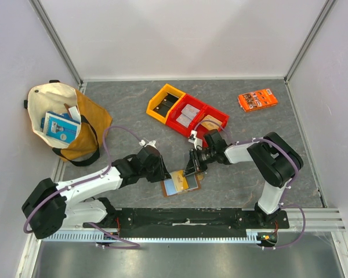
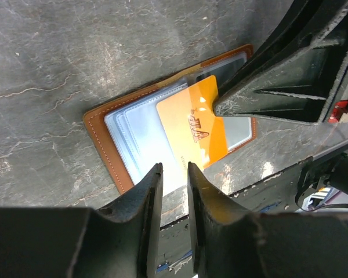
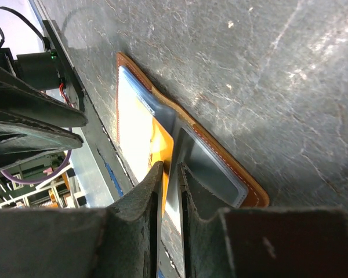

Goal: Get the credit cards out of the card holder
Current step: Remove the credit card from the card holder.

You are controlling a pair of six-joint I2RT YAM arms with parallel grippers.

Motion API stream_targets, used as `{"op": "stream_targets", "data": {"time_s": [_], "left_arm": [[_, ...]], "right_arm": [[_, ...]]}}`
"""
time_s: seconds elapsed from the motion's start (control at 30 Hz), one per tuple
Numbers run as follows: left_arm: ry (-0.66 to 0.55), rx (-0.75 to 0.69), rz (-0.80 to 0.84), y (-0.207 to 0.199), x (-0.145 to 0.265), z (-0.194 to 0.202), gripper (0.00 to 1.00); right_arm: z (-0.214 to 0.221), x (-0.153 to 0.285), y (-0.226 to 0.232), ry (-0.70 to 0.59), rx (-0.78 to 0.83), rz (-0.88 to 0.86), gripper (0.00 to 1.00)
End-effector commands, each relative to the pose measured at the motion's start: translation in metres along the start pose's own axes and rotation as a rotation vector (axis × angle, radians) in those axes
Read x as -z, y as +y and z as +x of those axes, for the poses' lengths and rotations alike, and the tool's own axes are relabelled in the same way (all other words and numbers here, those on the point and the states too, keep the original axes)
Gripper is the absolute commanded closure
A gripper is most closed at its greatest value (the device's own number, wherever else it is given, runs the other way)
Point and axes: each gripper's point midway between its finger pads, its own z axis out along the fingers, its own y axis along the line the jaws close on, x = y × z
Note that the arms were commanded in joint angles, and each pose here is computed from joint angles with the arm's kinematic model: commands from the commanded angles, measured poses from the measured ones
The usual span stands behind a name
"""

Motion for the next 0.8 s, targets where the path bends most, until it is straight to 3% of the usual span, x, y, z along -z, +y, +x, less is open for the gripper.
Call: {"op": "stream_targets", "data": {"time_s": [0.0,0.27,0.5,0.6,0.77], "left_arm": [[0.028,-0.037,0.024,-0.007,-0.005,0.003,0.71],[0.076,-0.042,-0.028,0.009,-0.018,0.015,0.88],[0.113,-0.038,-0.076,0.025,-0.027,0.027,0.98],[0.138,-0.025,-0.111,0.036,-0.03,0.035,0.98],[0.159,0.006,-0.168,0.056,-0.033,0.047,0.98]], "right_arm": [[-0.004,-0.006,0.004,-0.018,0.02,0.009,0.78],[-0.003,-0.014,0.012,-0.011,0.02,-0.016,0.79],[-0.002,-0.016,0.013,-0.002,0.023,-0.026,0.95],[-0.001,-0.015,0.013,0.002,0.025,-0.023,1.0],[-0.005,-0.003,0.004,-0.024,0.012,0.001,1.0]]}}
